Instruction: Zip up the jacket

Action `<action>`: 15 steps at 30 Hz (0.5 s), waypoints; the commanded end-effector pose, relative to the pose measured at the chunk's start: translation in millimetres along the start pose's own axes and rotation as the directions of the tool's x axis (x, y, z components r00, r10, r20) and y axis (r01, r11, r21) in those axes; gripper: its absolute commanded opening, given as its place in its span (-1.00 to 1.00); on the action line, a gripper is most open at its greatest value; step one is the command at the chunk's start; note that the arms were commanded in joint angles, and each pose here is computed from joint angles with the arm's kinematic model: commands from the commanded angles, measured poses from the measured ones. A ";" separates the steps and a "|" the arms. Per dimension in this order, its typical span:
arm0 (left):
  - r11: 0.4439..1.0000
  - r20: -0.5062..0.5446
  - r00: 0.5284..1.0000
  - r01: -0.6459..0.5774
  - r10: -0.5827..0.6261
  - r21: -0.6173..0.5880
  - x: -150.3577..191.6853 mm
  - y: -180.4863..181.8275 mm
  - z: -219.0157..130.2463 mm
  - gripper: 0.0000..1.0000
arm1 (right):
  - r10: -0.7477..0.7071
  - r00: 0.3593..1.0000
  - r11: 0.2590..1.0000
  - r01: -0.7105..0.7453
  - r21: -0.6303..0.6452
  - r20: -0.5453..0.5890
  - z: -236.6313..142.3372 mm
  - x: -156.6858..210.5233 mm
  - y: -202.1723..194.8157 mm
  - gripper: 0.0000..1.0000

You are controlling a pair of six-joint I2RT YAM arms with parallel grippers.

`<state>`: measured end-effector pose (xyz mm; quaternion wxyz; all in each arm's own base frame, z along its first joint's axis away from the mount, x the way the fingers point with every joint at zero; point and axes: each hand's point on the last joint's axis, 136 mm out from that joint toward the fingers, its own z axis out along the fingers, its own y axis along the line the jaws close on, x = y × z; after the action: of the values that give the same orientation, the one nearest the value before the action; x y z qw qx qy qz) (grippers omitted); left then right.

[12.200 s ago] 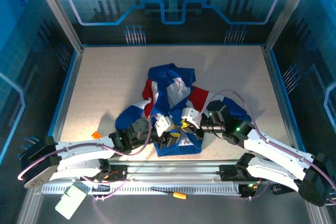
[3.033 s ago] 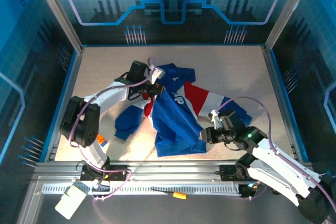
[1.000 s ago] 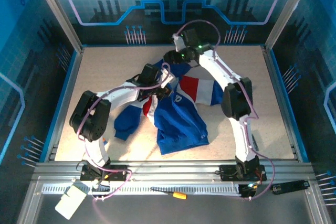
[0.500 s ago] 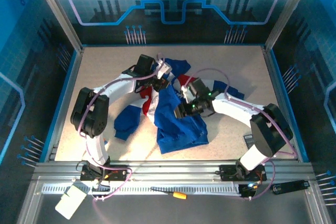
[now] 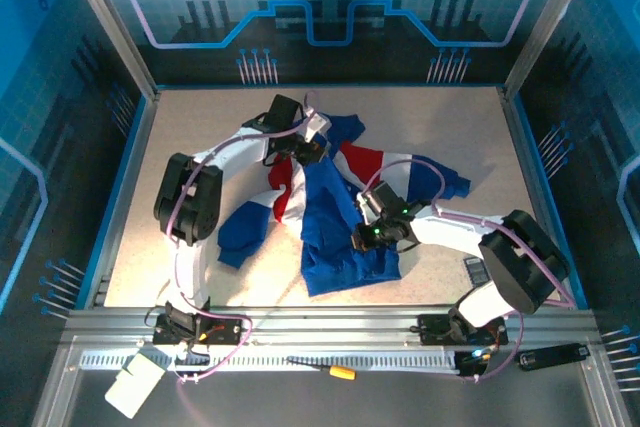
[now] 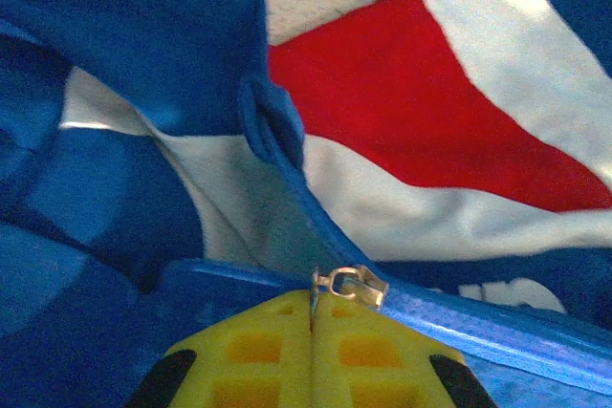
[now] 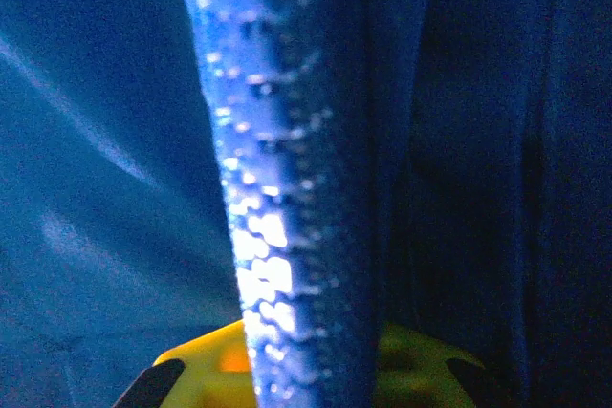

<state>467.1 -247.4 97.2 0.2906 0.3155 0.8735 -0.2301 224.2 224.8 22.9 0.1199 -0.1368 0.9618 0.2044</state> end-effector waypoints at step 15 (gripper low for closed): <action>0.983 0.076 0.995 0.075 -0.062 -0.170 -43.6 76.0 -0.9 -1.00 | 0.012 0.999 1.000 -0.011 0.029 -0.034 0.7 7.2 -1.3 -0.84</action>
<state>512.9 -236.7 92.5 0.2984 0.2842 0.8875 -0.2061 226.3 225.8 23.2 0.1290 -0.1295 0.9613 0.2061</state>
